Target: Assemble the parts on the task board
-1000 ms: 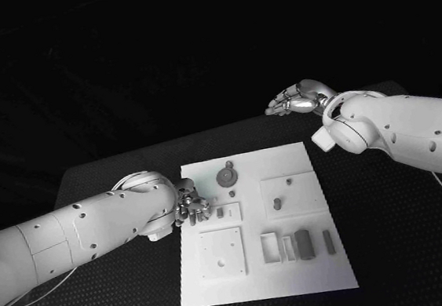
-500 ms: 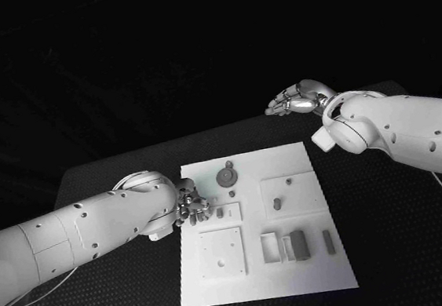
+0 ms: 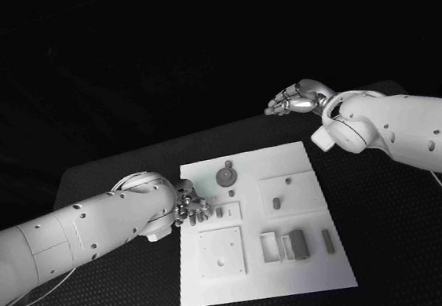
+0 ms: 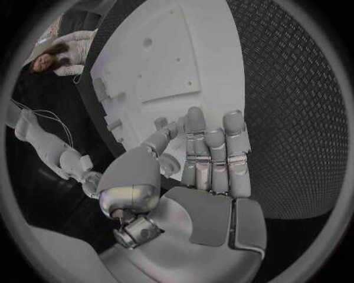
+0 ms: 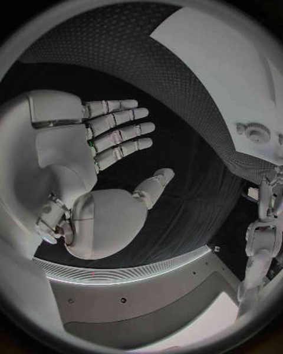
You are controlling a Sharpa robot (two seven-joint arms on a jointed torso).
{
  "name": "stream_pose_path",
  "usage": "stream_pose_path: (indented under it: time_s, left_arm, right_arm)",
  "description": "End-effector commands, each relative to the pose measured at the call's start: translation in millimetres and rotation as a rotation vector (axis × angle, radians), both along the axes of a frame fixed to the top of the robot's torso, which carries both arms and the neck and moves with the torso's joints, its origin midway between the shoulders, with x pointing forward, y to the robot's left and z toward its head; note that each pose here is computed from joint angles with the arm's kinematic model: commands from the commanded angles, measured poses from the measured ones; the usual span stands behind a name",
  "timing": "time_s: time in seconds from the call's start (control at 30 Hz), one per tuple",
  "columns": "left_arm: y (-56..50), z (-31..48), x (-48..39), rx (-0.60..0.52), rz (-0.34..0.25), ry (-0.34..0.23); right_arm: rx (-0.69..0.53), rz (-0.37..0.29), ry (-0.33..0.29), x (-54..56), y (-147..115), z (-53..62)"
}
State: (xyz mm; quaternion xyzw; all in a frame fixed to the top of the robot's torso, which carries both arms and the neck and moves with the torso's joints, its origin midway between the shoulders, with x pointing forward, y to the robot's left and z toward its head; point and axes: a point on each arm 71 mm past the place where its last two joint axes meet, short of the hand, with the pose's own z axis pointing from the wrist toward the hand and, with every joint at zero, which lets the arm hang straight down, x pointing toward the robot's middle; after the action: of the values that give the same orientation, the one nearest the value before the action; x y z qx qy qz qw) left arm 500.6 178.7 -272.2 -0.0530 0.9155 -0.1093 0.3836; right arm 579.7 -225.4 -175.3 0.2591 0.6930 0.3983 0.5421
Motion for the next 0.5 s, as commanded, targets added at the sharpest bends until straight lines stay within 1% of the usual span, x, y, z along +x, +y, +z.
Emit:
stream_pose_path:
  time_s: [0.03, 0.2, 0.33, 0.5]
  left_arm:
    - [0.9, -0.1, 0.1, -0.004, 0.009, -0.003]
    - [7.1, 0.5, 1.3, -0.002, 0.033, -0.016]
    - [12.7, 1.1, 1.4, -0.022, 0.069, -0.012]
    - [16.7, 4.4, 1.7, -0.046, 0.098, -0.025]
  right_arm:
    - [0.0, 0.014, 0.0, -0.5, 1.1, -0.3]
    - [0.0, 0.014, 0.002, -0.8, 0.6, -1.1]
    - [0.0, 0.013, 0.003, -0.9, -0.1, -1.7]
    - [0.0, 0.013, 0.004, -1.1, -0.3, -2.2]
